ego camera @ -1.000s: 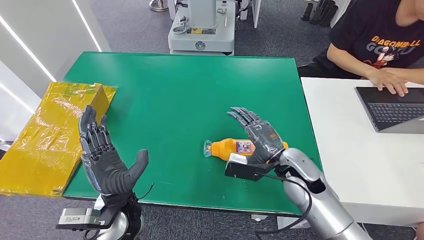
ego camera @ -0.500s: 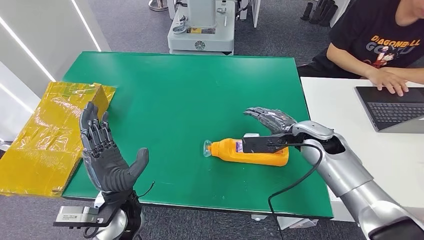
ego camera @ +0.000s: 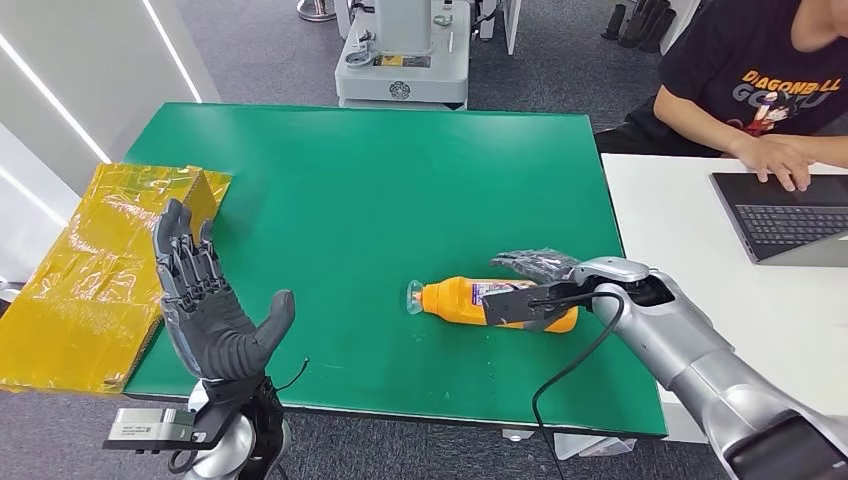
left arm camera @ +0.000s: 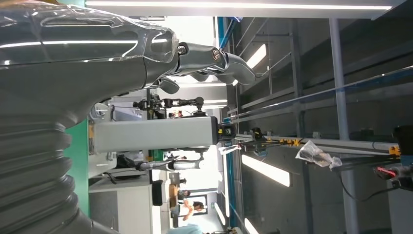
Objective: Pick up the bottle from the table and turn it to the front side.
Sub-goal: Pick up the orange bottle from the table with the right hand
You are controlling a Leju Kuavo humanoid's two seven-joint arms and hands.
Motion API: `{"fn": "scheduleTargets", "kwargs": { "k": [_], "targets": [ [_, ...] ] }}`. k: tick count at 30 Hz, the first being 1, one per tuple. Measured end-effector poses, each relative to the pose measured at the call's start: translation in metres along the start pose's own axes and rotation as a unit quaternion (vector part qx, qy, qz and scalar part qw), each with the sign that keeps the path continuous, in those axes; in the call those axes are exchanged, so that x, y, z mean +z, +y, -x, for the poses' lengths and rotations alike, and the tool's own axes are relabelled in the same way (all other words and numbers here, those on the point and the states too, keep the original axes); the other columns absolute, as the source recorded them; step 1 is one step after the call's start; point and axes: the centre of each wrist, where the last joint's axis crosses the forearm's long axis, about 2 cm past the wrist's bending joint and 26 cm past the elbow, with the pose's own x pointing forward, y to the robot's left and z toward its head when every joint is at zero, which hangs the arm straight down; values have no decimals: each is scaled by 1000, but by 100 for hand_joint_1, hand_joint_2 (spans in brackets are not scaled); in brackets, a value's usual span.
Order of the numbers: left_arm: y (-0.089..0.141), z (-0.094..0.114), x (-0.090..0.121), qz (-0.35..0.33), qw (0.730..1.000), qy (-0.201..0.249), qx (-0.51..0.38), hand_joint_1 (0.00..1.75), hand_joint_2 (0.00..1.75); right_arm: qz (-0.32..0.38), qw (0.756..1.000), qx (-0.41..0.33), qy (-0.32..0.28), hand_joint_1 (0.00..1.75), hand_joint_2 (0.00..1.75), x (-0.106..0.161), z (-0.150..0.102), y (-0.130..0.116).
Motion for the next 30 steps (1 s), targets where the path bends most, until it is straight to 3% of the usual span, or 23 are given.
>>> {"fn": "scheduleTargets", "kwargs": {
  "k": [16, 30],
  "targets": [
    [1, 0, 1, -9, 1000, 1, -8, 0, 175, -39, 997, 12, 60, 0, 175, -9, 15, 20],
    [2, 0, 5, -10, 1000, 6, -11, 0, 175, -38, 996, 13, 82, 0, 175, -9, 21, 24]
  ]
}}
